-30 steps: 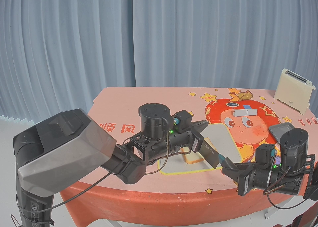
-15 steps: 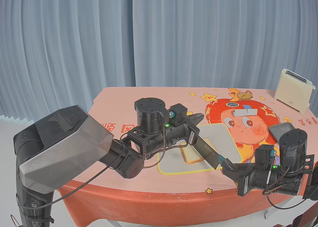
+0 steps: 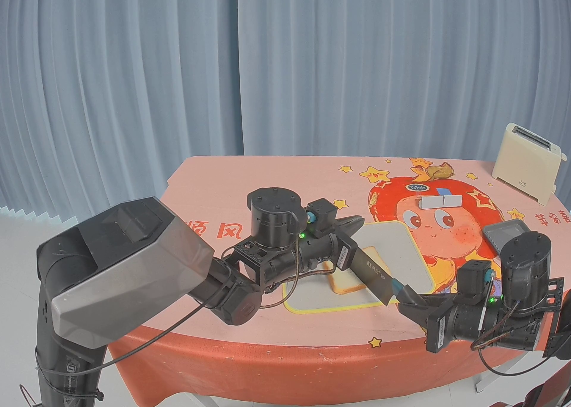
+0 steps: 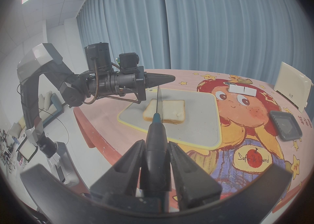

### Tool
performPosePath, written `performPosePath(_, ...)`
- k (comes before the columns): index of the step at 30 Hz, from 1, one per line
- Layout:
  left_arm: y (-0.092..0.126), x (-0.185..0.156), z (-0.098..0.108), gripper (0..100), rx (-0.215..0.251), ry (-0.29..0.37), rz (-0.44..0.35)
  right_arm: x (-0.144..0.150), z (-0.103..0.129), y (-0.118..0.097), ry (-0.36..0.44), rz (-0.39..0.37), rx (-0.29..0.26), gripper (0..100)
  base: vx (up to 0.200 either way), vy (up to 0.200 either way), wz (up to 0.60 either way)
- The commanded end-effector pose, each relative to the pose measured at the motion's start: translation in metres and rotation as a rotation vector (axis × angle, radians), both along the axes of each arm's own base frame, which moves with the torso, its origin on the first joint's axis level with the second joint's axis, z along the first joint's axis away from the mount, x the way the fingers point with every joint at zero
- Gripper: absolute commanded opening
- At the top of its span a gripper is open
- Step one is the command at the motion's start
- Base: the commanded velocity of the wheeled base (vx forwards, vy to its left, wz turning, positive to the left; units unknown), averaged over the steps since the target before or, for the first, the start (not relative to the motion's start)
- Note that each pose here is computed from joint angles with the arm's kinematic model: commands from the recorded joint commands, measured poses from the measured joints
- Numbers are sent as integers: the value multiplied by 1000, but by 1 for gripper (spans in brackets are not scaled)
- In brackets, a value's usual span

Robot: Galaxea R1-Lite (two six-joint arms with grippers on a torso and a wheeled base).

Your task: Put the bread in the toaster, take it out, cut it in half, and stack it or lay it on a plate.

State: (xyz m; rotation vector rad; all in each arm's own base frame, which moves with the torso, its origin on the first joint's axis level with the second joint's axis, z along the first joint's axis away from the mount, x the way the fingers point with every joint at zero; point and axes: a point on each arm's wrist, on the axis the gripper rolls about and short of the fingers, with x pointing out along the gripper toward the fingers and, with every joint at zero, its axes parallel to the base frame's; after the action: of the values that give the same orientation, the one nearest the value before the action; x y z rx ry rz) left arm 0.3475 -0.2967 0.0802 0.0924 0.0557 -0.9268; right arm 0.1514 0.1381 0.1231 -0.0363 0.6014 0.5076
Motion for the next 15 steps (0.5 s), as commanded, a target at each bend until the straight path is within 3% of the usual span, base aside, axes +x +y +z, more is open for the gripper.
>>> performPosePath(1, 0, 0, -4, 0, 6, 9, 1, 0, 1, 0, -4, 1, 5, 0, 0, 0, 0)
performPosePath(15, -1, 2, -17, 0, 21, 25, 1, 0, 1, 1, -4, 3, 9, 0, 0, 0, 0)
